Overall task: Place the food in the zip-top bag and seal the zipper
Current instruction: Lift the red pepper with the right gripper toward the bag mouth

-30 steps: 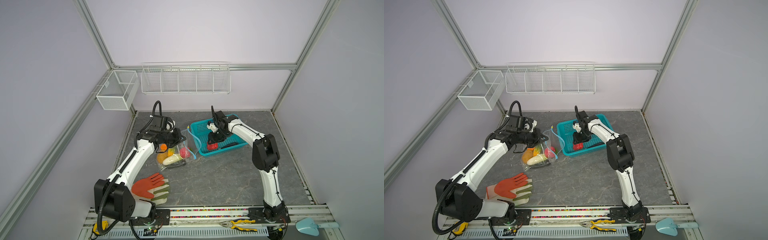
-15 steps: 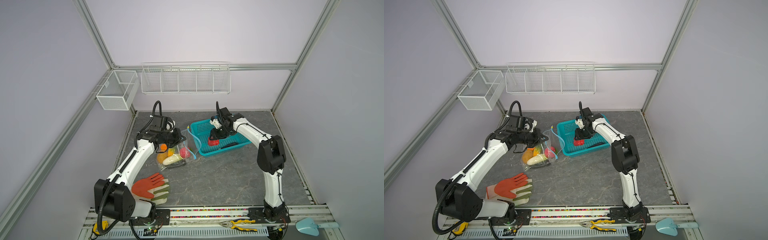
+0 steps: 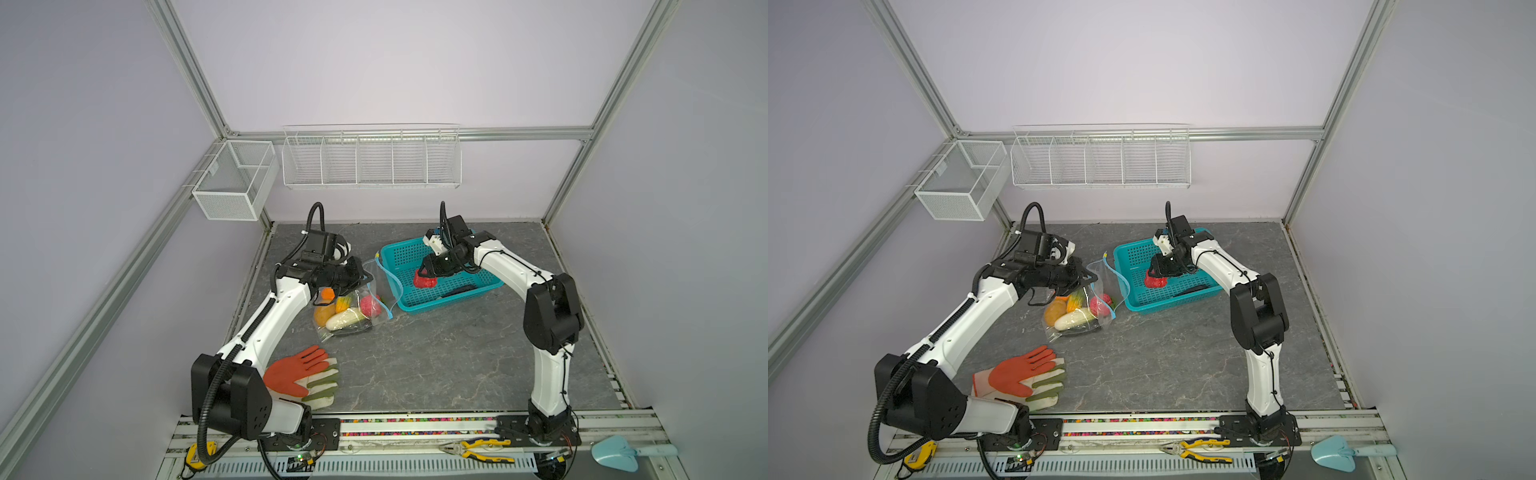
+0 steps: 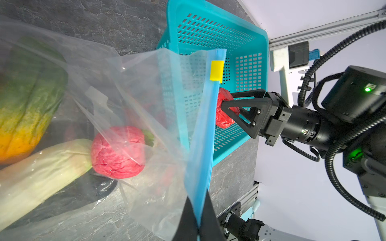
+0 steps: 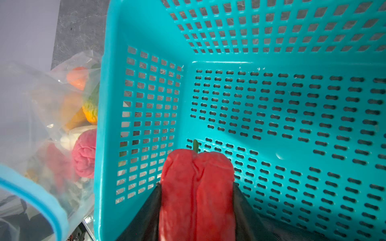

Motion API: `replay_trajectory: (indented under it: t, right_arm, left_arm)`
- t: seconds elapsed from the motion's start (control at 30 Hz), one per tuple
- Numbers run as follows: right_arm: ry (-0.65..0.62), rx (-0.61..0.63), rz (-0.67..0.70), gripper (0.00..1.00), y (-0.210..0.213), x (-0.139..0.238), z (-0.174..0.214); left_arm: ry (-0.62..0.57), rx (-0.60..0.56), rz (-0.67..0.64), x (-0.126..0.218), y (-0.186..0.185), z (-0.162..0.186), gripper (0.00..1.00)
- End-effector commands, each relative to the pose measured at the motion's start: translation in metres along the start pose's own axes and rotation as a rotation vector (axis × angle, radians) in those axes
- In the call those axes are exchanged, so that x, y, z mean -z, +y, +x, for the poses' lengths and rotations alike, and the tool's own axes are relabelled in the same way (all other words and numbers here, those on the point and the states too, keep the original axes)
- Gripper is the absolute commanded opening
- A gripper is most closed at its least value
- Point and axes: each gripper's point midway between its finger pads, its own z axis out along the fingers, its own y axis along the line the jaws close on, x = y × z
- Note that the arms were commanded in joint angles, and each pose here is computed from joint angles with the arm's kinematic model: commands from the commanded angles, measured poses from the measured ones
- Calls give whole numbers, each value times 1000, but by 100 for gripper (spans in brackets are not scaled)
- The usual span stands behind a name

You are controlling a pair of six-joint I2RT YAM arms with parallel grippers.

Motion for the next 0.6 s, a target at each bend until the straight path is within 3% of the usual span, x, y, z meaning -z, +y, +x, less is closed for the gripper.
replay_trajectory:
  t: [0.0,0.3,0.57]
  right_arm:
    - [-83,4,-45,48,13,25,-13]
    - [-213,13,-113,48,37,62,-25]
    - [-318,104,-219,48,88,99,-33]
  left_arm:
    - [-6,-7,2,-3,-2,-4,0]
    - [-13,-15,3,1,-5,-6,0]
    - [-19,-17,12,3,-10,-8,0]
